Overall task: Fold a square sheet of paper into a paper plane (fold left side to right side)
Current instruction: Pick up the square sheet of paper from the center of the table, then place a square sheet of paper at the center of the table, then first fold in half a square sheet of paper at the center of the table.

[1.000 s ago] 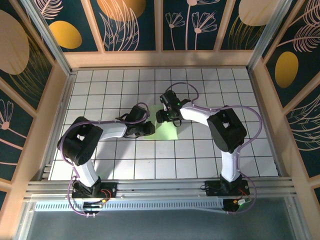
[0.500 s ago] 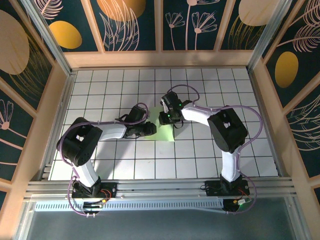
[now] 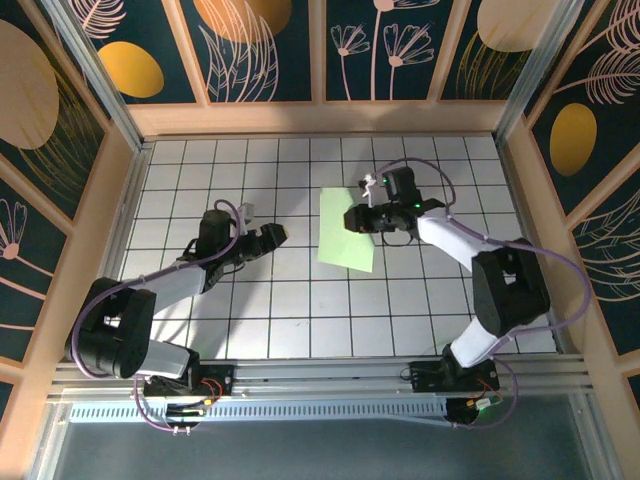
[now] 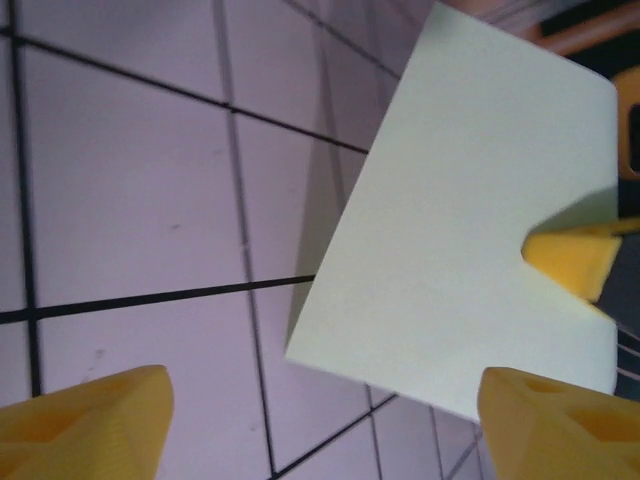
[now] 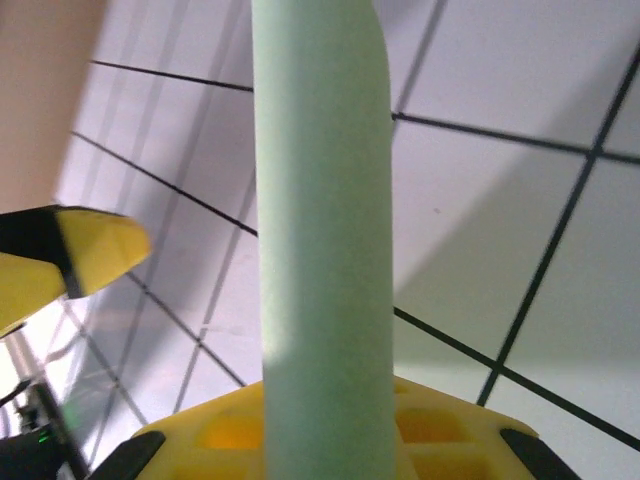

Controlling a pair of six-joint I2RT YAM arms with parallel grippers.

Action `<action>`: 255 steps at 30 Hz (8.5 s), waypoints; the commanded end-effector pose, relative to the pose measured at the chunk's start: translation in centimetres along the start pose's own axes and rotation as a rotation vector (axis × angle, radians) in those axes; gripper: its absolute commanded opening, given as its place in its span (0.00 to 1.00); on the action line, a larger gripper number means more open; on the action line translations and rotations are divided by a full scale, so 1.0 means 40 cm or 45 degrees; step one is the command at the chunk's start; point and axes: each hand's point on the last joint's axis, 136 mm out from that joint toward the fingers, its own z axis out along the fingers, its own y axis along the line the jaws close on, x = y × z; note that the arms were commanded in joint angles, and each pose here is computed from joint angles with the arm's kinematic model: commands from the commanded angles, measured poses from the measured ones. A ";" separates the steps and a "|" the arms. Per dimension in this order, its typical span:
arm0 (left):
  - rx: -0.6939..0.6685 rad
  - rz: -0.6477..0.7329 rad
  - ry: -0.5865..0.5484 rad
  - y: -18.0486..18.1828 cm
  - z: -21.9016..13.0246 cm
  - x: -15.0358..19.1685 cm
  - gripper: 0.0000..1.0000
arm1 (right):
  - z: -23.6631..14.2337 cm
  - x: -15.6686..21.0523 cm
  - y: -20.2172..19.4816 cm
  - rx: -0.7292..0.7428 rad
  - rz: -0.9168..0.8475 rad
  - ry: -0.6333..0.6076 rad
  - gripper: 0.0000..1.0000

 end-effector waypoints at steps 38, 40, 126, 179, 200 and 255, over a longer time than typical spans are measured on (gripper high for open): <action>0.612 0.606 -0.041 -0.369 -0.074 -0.048 0.00 | -0.176 -0.022 0.304 -0.599 -0.322 -0.079 0.29; 0.542 0.555 -0.014 -0.339 -0.052 -0.050 0.00 | -0.175 -0.032 0.271 -0.524 -0.299 -0.109 0.37; 0.169 0.016 0.500 -0.074 0.271 0.106 0.65 | 0.160 0.235 -0.226 0.295 0.358 0.198 0.00; 0.086 -0.002 0.416 -0.067 0.252 0.093 0.16 | 0.153 0.176 -0.039 -0.101 0.466 0.084 0.00; -0.269 0.102 0.420 0.055 0.229 0.143 0.66 | 0.154 0.205 -0.130 0.190 0.429 0.122 0.00; -0.656 0.234 0.676 0.200 0.315 0.283 0.39 | -0.072 0.105 -0.245 0.564 0.395 -0.231 0.43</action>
